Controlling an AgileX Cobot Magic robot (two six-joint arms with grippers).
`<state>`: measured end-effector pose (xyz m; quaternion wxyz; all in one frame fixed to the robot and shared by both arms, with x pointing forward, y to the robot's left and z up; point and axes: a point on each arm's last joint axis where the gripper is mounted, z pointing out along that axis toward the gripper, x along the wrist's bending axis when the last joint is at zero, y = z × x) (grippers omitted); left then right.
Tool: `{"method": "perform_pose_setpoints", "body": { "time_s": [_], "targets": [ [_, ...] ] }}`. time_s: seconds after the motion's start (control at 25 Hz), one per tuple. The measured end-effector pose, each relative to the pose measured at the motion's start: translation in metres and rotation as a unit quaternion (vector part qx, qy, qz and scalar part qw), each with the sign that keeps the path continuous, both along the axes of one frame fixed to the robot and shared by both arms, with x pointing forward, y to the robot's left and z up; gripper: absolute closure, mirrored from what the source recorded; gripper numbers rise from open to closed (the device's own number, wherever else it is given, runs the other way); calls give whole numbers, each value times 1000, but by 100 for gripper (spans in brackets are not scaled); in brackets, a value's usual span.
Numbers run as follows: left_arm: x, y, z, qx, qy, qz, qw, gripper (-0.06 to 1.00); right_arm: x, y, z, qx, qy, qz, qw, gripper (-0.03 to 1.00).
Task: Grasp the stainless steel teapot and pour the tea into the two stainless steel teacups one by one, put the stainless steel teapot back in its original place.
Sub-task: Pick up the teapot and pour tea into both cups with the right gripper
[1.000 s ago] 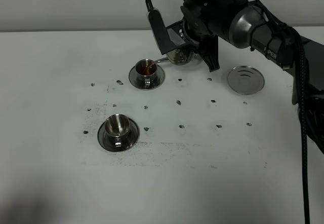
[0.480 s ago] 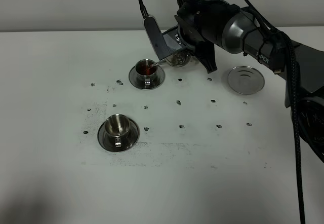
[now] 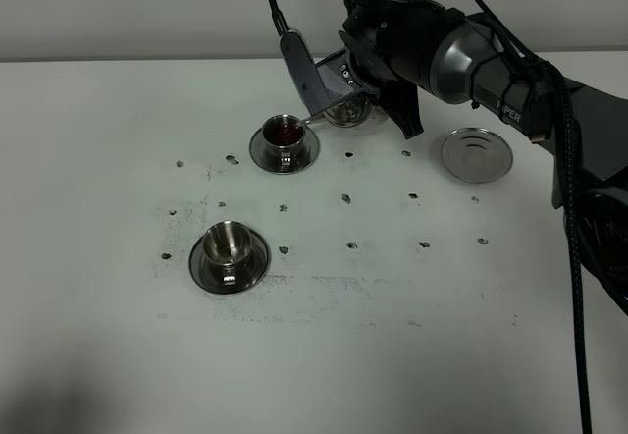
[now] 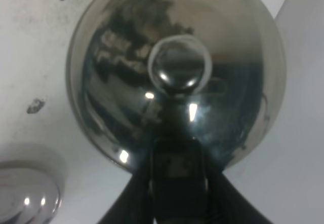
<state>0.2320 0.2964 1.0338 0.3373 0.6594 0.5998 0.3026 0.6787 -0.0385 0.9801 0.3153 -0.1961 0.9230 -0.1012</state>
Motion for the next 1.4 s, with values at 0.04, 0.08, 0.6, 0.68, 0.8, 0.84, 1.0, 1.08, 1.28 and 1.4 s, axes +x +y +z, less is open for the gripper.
{"method": "perform_pose_setpoints", "body": {
  "time_s": [0.04, 0.08, 0.6, 0.68, 0.8, 0.84, 1.0, 1.08, 1.28, 1.4],
  "targets": [
    [0, 0, 0, 0, 0, 0, 1000, 31, 0, 0, 0, -2, -2, 1, 1000, 76],
    [0, 0, 0, 0, 0, 0, 1000, 31, 1, 0, 0, -3, -4, 2, 1000, 76],
    [0, 0, 0, 0, 0, 0, 1000, 31, 1, 0, 0, -2, -4, 2, 1000, 76],
    [0, 0, 0, 0, 0, 0, 1000, 31, 0, 1, 0, 6, 2, 0, 1000, 76],
    [0, 0, 0, 0, 0, 0, 1000, 31, -1, 2, -1, 18, 11, -4, 1000, 76],
    [0, 0, 0, 0, 0, 0, 1000, 31, -2, 2, -2, 23, 15, -8, 1000, 76],
    [0, 0, 0, 0, 0, 0, 1000, 31, -1, -2, -1, 43, 23, -25, 998, 76],
    [0, 0, 0, 0, 0, 0, 1000, 31, 0, -5, 5, 55, 24, -35, 998, 76],
    [0, 0, 0, 0, 0, 0, 1000, 31, -1, -18, 18, 95, 46, -69, 992, 76],
    [0, 0, 0, 0, 0, 0, 1000, 31, 0, -25, 16, 118, 73, -91, 986, 76]
  ]
}}
